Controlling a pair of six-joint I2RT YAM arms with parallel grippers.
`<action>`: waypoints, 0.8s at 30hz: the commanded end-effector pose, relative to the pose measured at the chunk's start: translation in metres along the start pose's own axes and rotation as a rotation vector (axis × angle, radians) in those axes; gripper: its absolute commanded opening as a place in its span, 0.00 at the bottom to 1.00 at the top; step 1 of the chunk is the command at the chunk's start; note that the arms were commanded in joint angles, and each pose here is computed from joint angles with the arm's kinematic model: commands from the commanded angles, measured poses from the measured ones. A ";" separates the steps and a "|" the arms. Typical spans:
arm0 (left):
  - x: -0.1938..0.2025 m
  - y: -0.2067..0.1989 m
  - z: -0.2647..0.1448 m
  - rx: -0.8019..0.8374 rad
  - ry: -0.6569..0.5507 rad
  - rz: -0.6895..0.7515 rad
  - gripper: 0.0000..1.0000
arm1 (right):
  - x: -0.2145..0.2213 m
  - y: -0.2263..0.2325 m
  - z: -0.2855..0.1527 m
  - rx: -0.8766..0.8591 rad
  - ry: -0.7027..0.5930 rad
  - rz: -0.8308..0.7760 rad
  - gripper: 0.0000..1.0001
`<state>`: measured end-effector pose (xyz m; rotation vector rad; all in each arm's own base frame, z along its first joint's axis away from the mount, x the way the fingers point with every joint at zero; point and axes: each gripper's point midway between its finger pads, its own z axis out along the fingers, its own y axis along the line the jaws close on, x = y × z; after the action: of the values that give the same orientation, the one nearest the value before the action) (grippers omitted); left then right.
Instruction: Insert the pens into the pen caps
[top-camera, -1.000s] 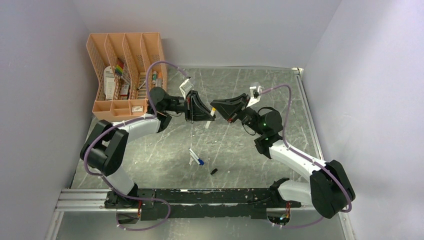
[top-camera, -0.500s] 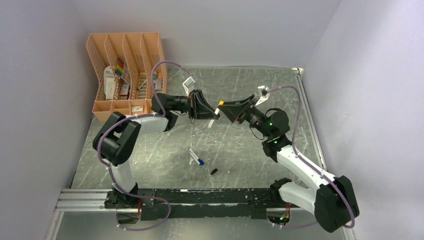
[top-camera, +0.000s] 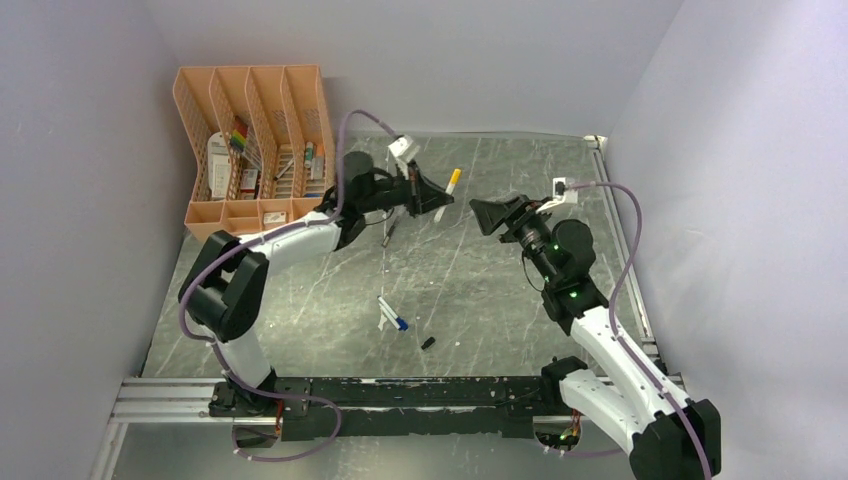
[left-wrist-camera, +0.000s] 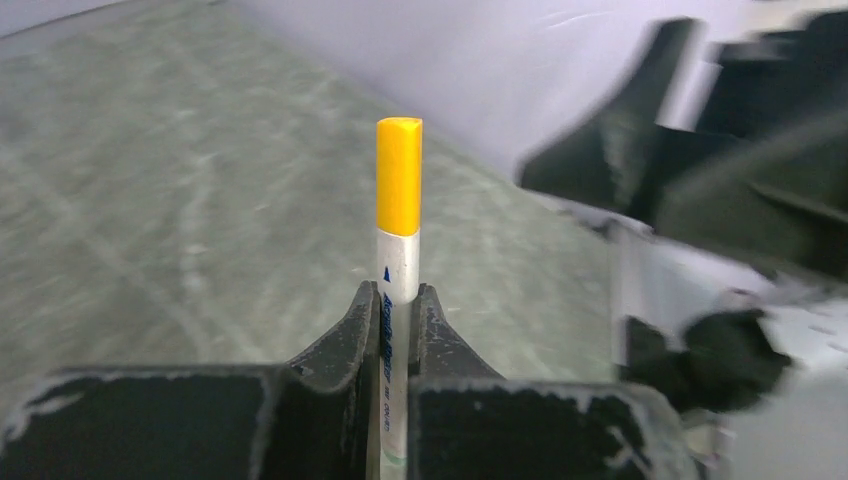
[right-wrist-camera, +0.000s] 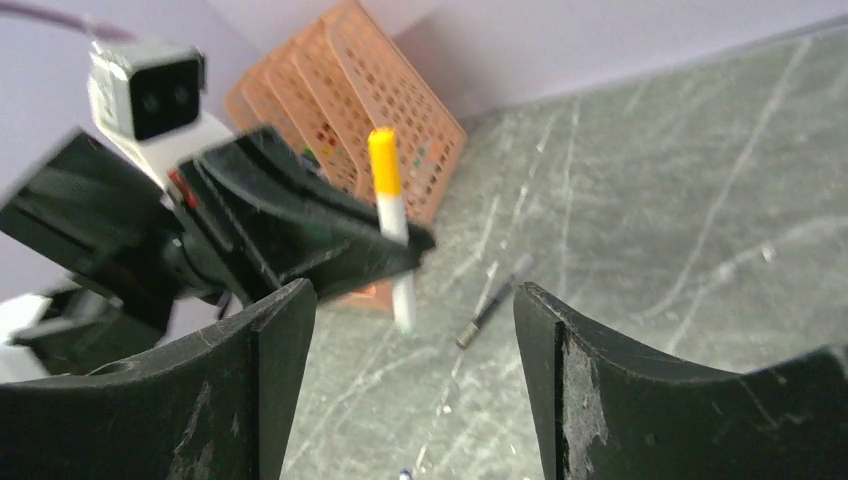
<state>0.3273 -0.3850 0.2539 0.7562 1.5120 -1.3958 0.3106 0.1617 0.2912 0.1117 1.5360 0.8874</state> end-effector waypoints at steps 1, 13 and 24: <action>0.062 0.086 -0.014 -0.488 0.325 0.155 0.07 | 0.036 -0.033 -0.011 0.105 0.097 -0.008 0.71; 0.141 0.149 -0.050 -0.796 0.645 0.260 0.07 | 0.098 -0.051 -0.015 0.081 0.286 0.018 0.69; 0.161 0.175 -0.065 -0.924 0.723 0.257 0.07 | 0.118 -0.061 -0.022 0.095 0.345 0.031 0.69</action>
<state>0.3920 -0.3203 0.0335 0.8529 2.2222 -0.2103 0.2938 0.1748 0.1614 0.0710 1.9077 0.8875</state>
